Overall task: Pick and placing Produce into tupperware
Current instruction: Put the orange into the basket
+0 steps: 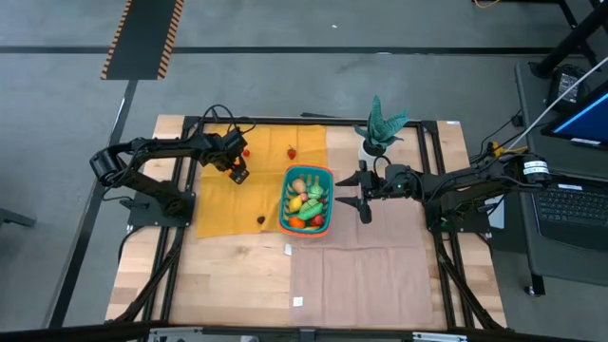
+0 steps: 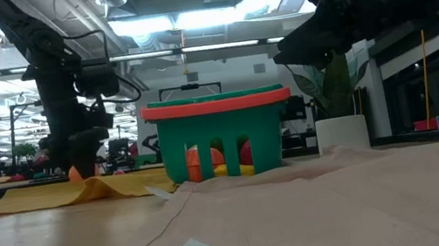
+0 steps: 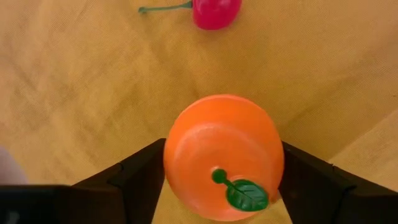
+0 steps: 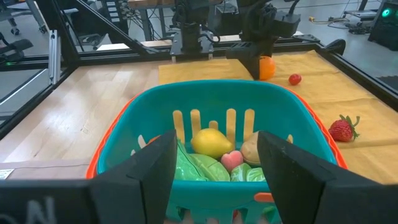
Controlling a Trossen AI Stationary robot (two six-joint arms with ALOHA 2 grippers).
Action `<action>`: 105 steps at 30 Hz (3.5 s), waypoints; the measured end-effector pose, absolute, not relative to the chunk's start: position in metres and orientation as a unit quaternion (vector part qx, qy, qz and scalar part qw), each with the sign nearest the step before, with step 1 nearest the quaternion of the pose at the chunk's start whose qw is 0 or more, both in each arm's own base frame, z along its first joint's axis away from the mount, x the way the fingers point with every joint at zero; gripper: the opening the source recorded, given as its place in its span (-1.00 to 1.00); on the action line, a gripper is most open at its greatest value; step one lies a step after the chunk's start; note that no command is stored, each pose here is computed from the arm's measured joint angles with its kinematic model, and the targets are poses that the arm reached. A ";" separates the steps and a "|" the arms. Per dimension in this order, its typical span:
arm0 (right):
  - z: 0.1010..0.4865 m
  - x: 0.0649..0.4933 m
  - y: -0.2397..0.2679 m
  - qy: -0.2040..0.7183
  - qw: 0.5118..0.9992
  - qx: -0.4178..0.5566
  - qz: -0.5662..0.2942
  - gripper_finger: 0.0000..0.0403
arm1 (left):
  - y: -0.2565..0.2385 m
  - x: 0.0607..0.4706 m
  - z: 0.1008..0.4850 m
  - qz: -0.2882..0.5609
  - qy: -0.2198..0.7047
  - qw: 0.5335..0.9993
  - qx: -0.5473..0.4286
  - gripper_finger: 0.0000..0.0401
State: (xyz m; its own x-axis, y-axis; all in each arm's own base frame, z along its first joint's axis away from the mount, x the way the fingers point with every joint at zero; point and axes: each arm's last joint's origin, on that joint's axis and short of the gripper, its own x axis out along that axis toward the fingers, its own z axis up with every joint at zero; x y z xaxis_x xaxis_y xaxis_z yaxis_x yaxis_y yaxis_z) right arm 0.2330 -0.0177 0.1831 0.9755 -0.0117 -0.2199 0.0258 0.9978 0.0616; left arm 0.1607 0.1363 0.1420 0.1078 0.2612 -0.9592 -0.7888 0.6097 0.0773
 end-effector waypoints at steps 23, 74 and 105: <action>0.183 0.233 -0.018 0.110 0.993 0.031 -0.009 0.12 | 0.138 0.164 0.156 0.335 0.584 0.706 -0.221 0.18; 0.183 0.233 -0.018 0.111 0.994 0.002 -0.006 0.12 | 0.025 0.207 0.248 0.121 0.328 0.935 -0.054 0.18; 0.183 0.233 -0.018 0.110 0.994 -0.006 -0.005 0.12 | 0.014 0.207 0.216 -0.001 0.117 0.993 -0.018 0.18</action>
